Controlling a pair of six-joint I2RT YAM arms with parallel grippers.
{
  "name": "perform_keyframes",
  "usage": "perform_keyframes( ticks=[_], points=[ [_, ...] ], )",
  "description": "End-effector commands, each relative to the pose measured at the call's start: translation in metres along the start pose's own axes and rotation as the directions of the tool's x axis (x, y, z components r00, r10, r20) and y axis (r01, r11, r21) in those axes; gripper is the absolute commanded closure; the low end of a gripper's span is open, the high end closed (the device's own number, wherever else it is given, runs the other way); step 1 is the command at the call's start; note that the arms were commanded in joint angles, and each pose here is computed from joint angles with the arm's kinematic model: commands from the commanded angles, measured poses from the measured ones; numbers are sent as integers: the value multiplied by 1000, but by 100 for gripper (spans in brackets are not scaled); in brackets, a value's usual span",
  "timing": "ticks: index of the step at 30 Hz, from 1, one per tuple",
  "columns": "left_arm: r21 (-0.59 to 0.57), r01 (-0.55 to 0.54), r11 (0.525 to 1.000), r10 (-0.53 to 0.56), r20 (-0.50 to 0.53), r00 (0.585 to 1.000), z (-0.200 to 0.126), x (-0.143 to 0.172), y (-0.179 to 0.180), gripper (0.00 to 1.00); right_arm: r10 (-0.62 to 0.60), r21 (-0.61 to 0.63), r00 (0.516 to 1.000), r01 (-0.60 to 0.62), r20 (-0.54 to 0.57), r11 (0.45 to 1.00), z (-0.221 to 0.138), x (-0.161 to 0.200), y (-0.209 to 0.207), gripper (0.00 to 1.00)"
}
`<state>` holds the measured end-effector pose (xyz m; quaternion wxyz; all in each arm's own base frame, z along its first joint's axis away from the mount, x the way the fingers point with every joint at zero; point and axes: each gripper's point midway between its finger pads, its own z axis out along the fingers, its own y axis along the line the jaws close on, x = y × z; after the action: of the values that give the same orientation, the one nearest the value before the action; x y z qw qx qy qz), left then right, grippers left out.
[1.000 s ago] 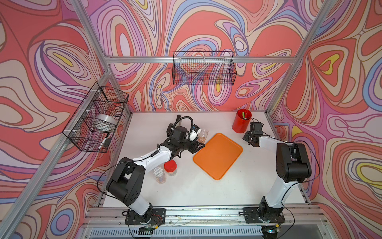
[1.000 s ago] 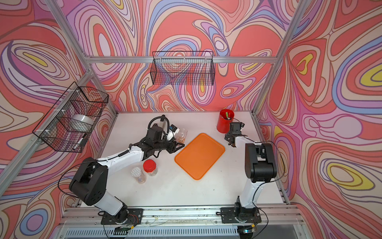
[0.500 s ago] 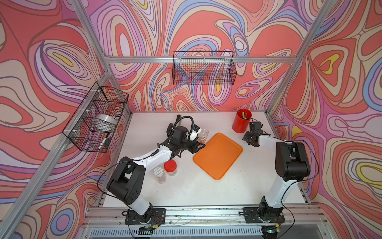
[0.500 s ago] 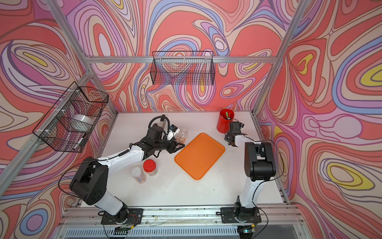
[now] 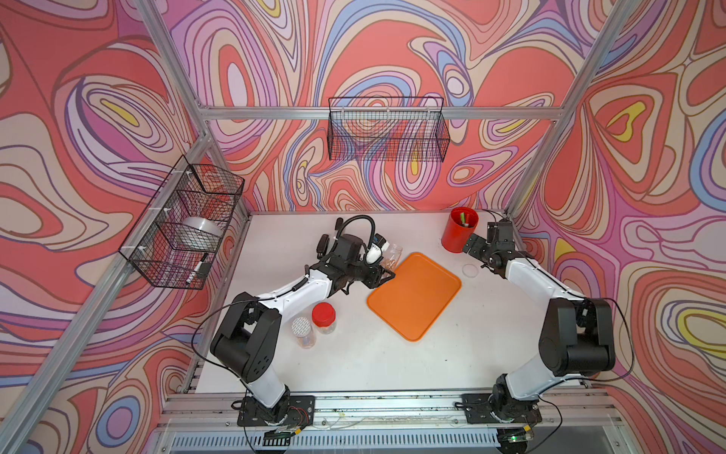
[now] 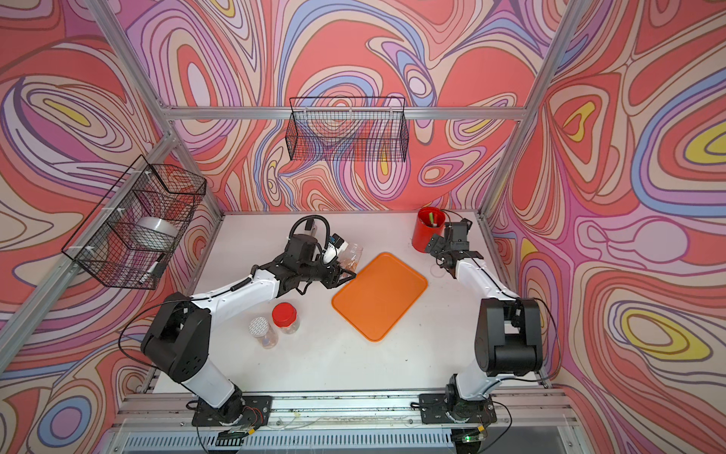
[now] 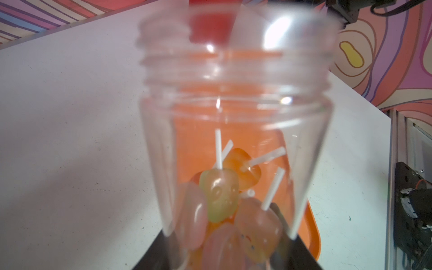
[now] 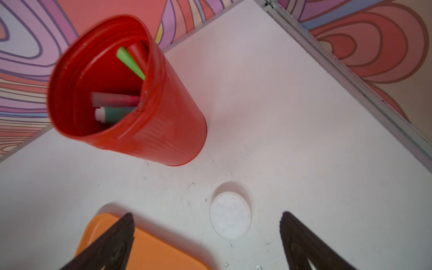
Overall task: Pour the candies out of the jar
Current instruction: 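Place the lid at the center of the board, then pour the candies out of the jar onto the tray.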
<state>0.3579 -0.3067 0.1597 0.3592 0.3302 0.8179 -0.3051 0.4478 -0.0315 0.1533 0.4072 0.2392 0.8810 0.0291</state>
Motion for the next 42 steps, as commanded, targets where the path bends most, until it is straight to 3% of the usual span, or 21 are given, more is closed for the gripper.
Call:
perform_keyframes(
  ticks=[1, 7, 11, 16, 21, 28, 32, 35, 42],
  points=[
    [35, -52, 998, 53, -23, 998, 3, -9, -11, 100, -17, -84, 1000, 18, 9, 996, -20, -13, 15, 2],
    [75, -127, 989, 135, -99, 986, 9, -7, -22, 100, 13, -189, 999, -3, 49, 982, -43, -19, 30, 2],
    [83, -175, 981, 186, -164, 969, 19, -4, -21, 100, 33, -193, 996, -17, 80, 981, -51, -18, 26, 2],
    [74, -298, 952, 306, -280, 910, 32, 1, -18, 100, 33, -146, 994, -17, 104, 989, -58, -15, 13, 2],
    [85, -428, 900, 423, -412, 807, 48, 12, -13, 100, 38, -125, 991, -21, 132, 992, -65, -15, 6, 2],
    [83, -551, 831, 505, -529, 682, 68, 15, -3, 100, 43, -95, 982, -26, 185, 995, -77, -22, -2, 2],
    [129, -634, 763, 585, -557, 590, 75, 14, -6, 100, 50, -79, 975, -33, 217, 996, -85, -23, -8, 2],
    [135, -681, 720, 625, -553, 551, 81, 10, -6, 100, 51, -71, 972, -35, 229, 997, -89, -21, -12, 2],
    [173, -853, 493, 745, -589, 311, 90, 1, 7, 100, 46, -66, 972, -31, 229, 997, -88, -19, -13, 2]
  ],
)
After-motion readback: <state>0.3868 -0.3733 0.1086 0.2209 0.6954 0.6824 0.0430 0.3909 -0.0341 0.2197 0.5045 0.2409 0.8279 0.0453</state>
